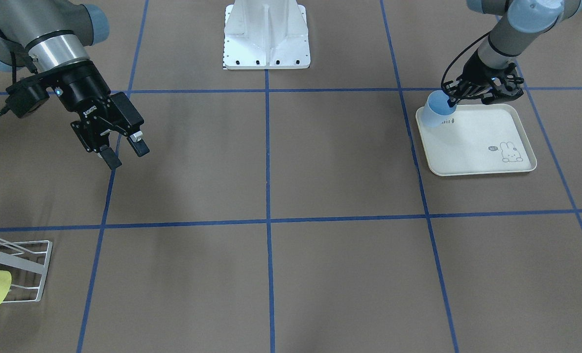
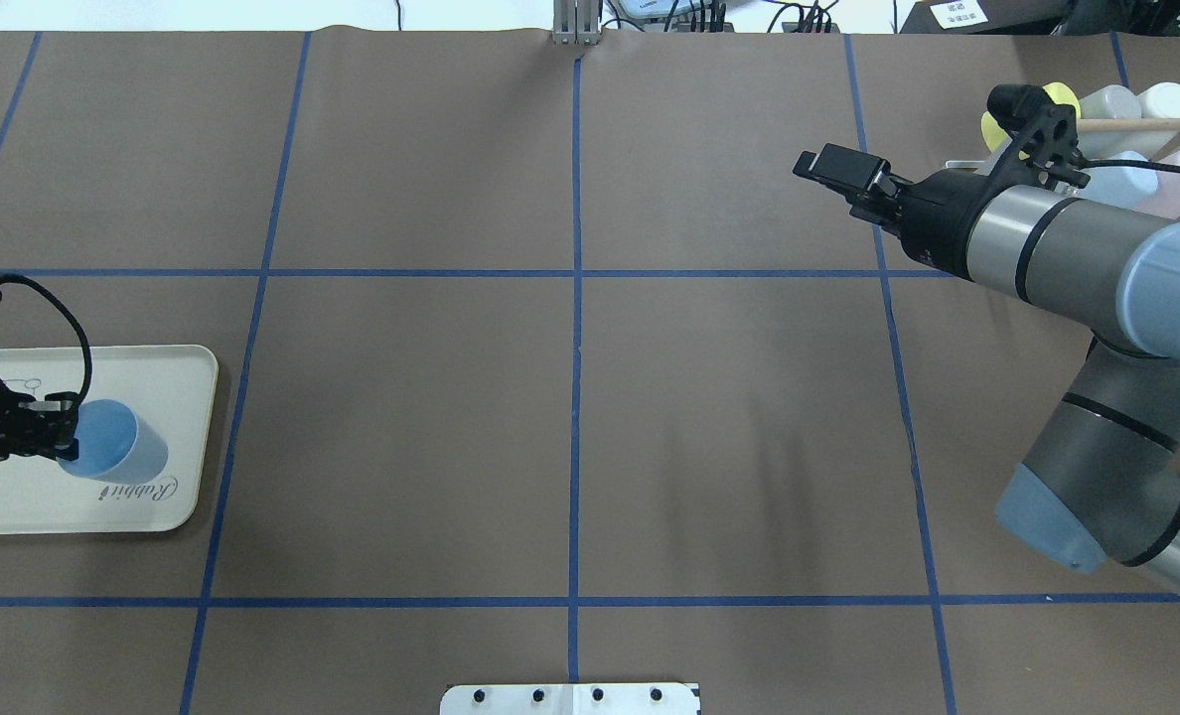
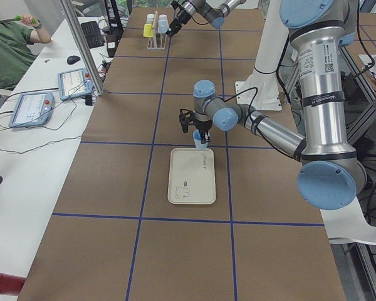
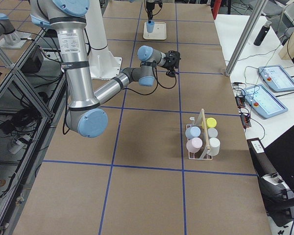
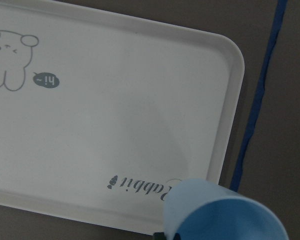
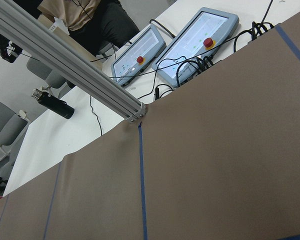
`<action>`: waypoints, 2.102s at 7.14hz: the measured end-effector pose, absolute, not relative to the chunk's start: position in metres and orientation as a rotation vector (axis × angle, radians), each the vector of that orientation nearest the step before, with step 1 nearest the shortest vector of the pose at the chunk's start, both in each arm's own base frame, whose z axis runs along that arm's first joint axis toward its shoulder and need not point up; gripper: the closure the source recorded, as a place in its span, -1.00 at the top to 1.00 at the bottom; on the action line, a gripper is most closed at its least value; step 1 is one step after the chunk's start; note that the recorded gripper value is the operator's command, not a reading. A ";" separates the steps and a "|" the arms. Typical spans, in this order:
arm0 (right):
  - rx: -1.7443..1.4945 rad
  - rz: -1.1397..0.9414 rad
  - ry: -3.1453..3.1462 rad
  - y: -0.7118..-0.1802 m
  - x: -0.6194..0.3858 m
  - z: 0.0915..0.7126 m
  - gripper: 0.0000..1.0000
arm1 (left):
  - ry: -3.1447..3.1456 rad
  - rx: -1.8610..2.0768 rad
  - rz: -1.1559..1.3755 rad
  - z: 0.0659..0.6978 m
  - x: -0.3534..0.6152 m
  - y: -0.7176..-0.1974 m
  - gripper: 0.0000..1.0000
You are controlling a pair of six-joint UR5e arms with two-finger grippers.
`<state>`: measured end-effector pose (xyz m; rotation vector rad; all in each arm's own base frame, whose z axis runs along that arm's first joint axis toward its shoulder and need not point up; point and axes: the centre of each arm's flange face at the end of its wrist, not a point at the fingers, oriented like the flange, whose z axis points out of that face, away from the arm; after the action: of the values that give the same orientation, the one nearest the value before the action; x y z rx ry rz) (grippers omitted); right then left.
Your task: Transfer IKEA cup to right arm and place on rack
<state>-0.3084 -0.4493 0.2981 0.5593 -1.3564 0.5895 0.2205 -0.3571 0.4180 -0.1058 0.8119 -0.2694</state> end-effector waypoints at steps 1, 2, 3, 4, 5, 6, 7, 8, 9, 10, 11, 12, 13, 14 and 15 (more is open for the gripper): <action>0.553 0.591 -1.366 -0.447 -0.310 0.297 1.00 | 0.835 -0.075 -0.304 0.396 0.213 -0.373 -1.00; 0.539 0.601 -1.394 -0.444 -0.313 0.296 1.00 | 0.872 -0.049 -0.346 0.370 0.221 -0.398 -1.00; 0.525 0.606 -1.420 -0.440 -0.317 0.296 1.00 | 0.910 -0.038 -0.406 0.343 0.240 -0.428 -1.00; 0.514 0.605 -1.433 -0.438 -0.322 0.297 1.00 | 0.944 -0.027 -0.487 0.314 0.262 -0.459 -1.00; 0.506 0.607 -1.444 -0.436 -0.323 0.296 1.00 | 0.984 -0.018 -0.573 0.291 0.281 -0.481 -1.00; 0.487 0.623 -1.461 -0.434 -0.324 0.294 1.00 | 1.063 -0.011 -0.657 0.278 0.297 -0.495 -1.00; 0.459 0.652 -1.488 -0.434 -0.325 0.288 1.00 | 1.186 -0.007 -0.741 0.277 0.315 -0.505 -1.00; 0.431 0.683 -1.527 -0.435 -0.326 0.275 1.00 | 1.324 -0.008 -0.824 0.283 0.335 -0.509 -1.00; 0.403 0.709 -1.568 -0.435 -0.329 0.261 1.00 | 1.454 -0.019 -0.902 0.285 0.352 -0.504 -1.00; 0.365 0.737 -1.620 -0.436 -0.333 0.242 1.00 | 1.582 -0.049 -0.985 0.280 0.364 -0.493 -1.00; 0.327 0.758 -1.668 -0.434 -0.337 0.224 1.00 | 1.714 -0.099 -1.060 0.271 0.368 -0.483 -1.00; 0.294 0.765 -1.706 -0.431 -0.344 0.210 1.00 | 1.840 -0.162 -1.119 0.260 0.368 -0.474 -1.00; 0.262 0.768 -1.747 -0.427 -0.351 0.199 1.00 | 1.966 -0.227 -1.167 0.249 0.372 -0.464 -1.00; 0.231 0.772 -1.795 -0.425 -0.358 0.193 1.00 | 2.091 -0.294 -1.199 0.239 0.384 -0.452 -1.00; 0.200 0.778 -1.836 -0.425 -0.363 0.189 1.00 | 2.174 -0.350 -1.207 0.227 0.400 -0.439 -1.00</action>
<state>-0.3633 -0.4249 0.1893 0.2004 -1.8357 0.7784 0.3998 -0.4388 0.2272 -0.3502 2.1743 -1.2075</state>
